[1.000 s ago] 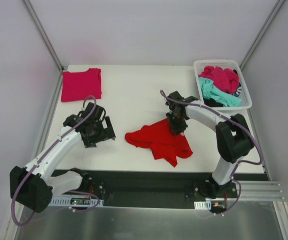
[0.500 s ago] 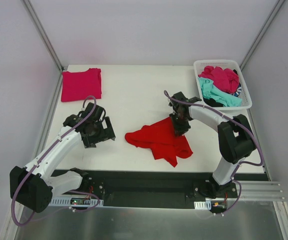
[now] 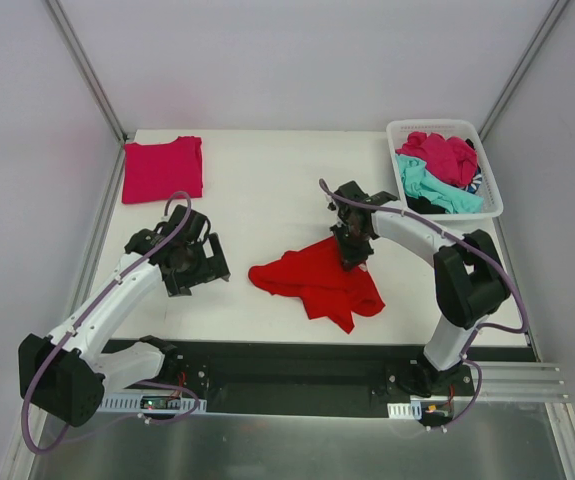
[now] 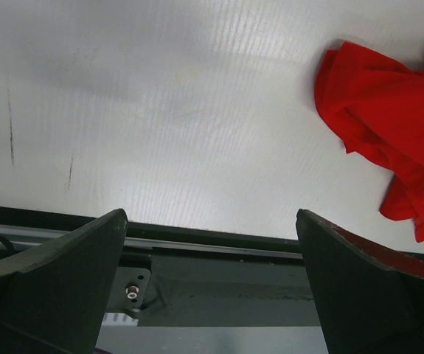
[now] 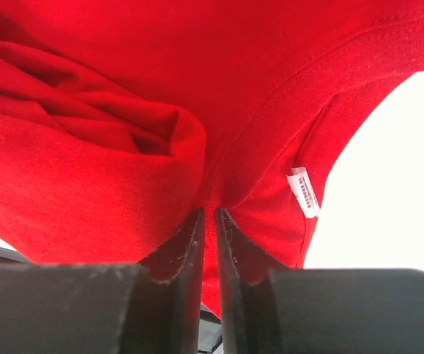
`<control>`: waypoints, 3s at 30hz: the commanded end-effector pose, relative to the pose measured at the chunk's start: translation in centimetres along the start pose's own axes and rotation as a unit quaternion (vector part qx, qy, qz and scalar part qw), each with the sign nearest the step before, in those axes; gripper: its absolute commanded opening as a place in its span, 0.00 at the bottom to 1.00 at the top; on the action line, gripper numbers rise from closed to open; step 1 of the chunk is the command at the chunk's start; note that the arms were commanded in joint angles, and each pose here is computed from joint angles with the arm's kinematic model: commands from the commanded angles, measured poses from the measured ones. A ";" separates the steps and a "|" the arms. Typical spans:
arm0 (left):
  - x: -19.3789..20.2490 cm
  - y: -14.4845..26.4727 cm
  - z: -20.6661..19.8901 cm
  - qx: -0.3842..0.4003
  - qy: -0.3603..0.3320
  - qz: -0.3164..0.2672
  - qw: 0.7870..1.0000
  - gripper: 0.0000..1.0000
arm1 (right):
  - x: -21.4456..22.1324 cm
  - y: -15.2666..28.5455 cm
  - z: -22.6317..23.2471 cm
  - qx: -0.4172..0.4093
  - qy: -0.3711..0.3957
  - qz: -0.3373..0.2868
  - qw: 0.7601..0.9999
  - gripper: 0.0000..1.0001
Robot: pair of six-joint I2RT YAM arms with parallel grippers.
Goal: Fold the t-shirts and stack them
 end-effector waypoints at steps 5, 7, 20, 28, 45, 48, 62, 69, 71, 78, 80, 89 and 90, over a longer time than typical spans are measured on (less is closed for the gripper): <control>-0.5 1.5 -0.2 0.001 -0.011 -0.025 1.000 0.99 | 0.1 2.3 0.4 -0.009 0.000 -0.026 1.000 0.01; -0.6 1.8 -0.3 0.005 -0.011 -0.028 1.000 0.99 | 0.0 3.5 0.5 -0.005 0.002 -0.034 0.999 0.01; -0.3 2.4 -0.2 0.016 -0.009 -0.033 0.999 0.99 | -4.2 19.1 0.9 0.049 0.027 -0.168 0.984 0.01; 0.0 2.1 0.1 0.011 -0.010 -0.031 0.999 0.99 | -1.5 12.6 -0.6 0.034 -0.004 -0.119 0.992 0.21; 0.0 1.4 0.3 -0.004 -0.011 -0.027 1.000 0.99 | 0.8 4.6 -1.2 0.007 -0.028 -0.051 0.998 0.33; 0.0 1.4 0.3 -0.006 -0.012 -0.026 1.000 0.99 | 0.9 3.8 -1.2 0.004 -0.029 -0.044 0.999 0.32; -0.1 1.5 0.2 -0.004 -0.013 -0.030 0.999 0.99 | 1.0 0.5 -1.1 -0.009 -0.027 -0.012 1.000 0.29; -0.1 1.7 0.2 -0.003 -0.014 -0.031 0.999 0.99 | 1.0 -1.1 -1.2 -0.008 -0.026 0.003 1.000 0.29; -0.2 1.8 0.2 -0.002 -0.015 -0.033 0.999 0.99 | 1.0 -1.6 -1.2 -0.009 -0.026 0.009 1.000 0.28; -0.2 1.9 0.2 -0.003 -0.014 -0.032 0.999 0.99 | 1.0 -1.9 -1.1 -0.012 -0.026 0.014 0.999 0.15; -0.2 1.9 0.2 -0.002 -0.014 -0.033 0.999 0.99 | 1.0 -1.7 -1.0 -0.017 -0.027 0.016 0.999 0.13; -0.2 1.9 0.2 -0.001 -0.014 -0.033 0.999 0.99 | -0.7 2.7 -0.6 -0.002 -0.017 -0.020 1.000 0.01; -0.2 1.9 0.2 -0.001 -0.014 -0.033 0.999 0.99 | -1.2 3.9 -0.7 0.006 -0.012 -0.029 0.999 0.01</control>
Point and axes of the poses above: each gripper's point midway between its finger pads, its own y axis back along the fingers, its own z axis along the line the jaws close on, x = y × z, the point moved 9 cm from there along y, back along the fingers, and after that the axes turned 1 degree about -y, right-handed, at the moved point
